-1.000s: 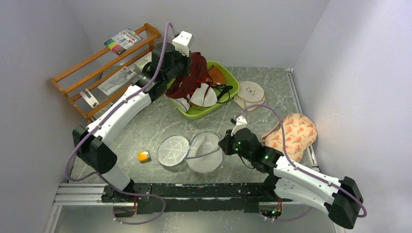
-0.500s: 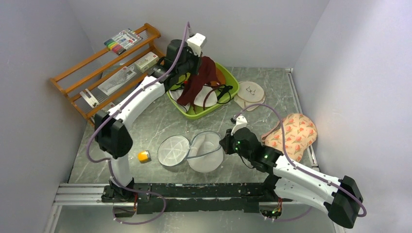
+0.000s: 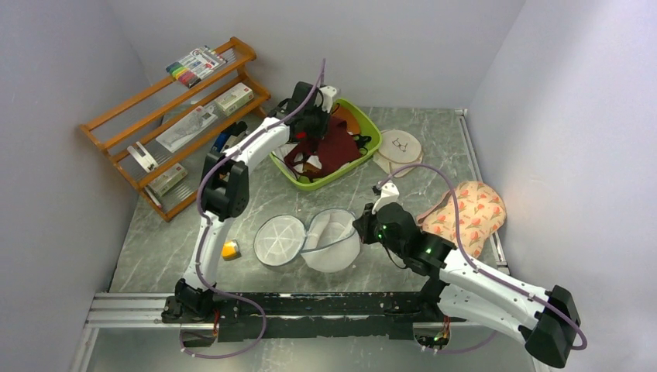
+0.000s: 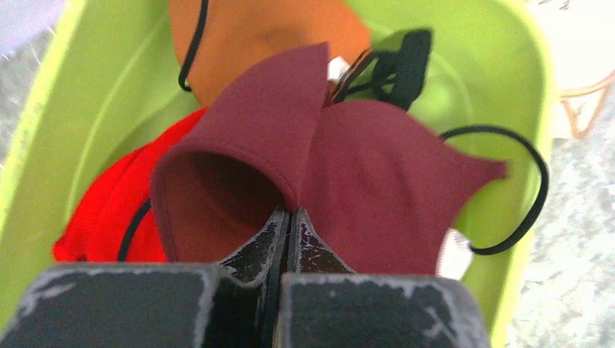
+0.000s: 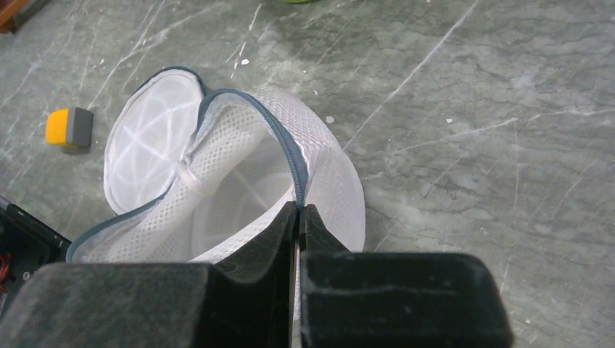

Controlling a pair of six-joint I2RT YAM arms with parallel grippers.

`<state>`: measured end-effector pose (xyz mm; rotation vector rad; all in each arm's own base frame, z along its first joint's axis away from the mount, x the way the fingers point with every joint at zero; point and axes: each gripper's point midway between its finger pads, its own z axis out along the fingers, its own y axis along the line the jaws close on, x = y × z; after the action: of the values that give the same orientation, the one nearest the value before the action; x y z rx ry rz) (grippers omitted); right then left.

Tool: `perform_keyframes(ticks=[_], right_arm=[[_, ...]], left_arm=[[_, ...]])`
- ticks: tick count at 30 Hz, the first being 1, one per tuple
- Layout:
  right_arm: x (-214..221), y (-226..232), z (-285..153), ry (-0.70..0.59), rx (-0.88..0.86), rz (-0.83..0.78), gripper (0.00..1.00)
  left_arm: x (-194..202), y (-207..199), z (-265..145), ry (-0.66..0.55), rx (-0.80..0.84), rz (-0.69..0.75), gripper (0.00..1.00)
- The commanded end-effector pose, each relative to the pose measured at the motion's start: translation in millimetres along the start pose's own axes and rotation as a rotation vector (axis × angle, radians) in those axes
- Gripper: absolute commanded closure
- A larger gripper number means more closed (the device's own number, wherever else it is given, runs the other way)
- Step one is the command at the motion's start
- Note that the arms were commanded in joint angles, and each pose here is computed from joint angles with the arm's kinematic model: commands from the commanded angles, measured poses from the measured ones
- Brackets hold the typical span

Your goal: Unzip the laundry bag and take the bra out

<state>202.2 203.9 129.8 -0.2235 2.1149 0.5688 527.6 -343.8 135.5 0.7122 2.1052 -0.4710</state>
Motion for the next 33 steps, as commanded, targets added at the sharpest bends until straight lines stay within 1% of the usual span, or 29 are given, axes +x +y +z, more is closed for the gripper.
perform_keyframes(ticks=[1,2,5,9,11,12,13,15,17,22,27,29,31,32,33], right_arm=[[-13,-2,-3,-0.036,0.021,-0.001,1.0],[-12,-2,-3,-0.033,0.022,-0.002,1.0],[-11,-4,-3,-0.026,0.03,-0.008,1.0],[-13,-4,-3,-0.031,0.032,-0.013,1.0],[-13,-2,-2,-0.032,0.027,-0.011,1.0],[-13,-1,-1,-0.029,0.022,-0.011,1.0],[-12,0,0,-0.025,0.018,-0.011,1.0],[-10,2,3,-0.013,0.013,-0.012,1.0],[-9,3,5,-0.006,0.007,-0.013,1.0],[-9,7,7,-0.003,-0.003,-0.012,1.0],[-9,8,9,-0.003,-0.008,-0.008,1.0],[-8,8,9,-0.002,-0.01,-0.003,1.0],[-7,8,10,-0.005,-0.013,0.0,1.0],[-6,8,10,-0.005,-0.016,0.001,1.0],[-6,8,10,-0.005,-0.017,0.002,1.0]], left_arm=[[41,14,18,0.085,0.037,-0.041,0.93],[51,17,24,0.105,0.045,-0.053,0.93],[63,27,29,0.135,0.043,-0.09,0.93],[55,22,23,0.138,0.068,-0.126,0.93],[47,19,16,0.122,0.073,-0.138,0.91],[41,19,10,0.113,0.07,-0.142,0.88],[35,17,4,0.103,0.071,-0.141,0.8],[24,11,-8,0.086,0.098,-0.127,0.63],[11,7,-22,0.068,0.111,-0.116,0.54],[-17,3,-65,0.015,0.084,-0.101,0.43],[-31,-14,-112,-0.052,0.115,-0.114,0.36],[-27,-20,-122,-0.058,0.133,-0.122,0.34],[-22,-22,-127,-0.039,0.134,-0.14,0.35],[-21,-25,-131,-0.038,0.145,-0.145,0.32],[-19,-30,-135,-0.039,0.167,-0.154,0.26]])
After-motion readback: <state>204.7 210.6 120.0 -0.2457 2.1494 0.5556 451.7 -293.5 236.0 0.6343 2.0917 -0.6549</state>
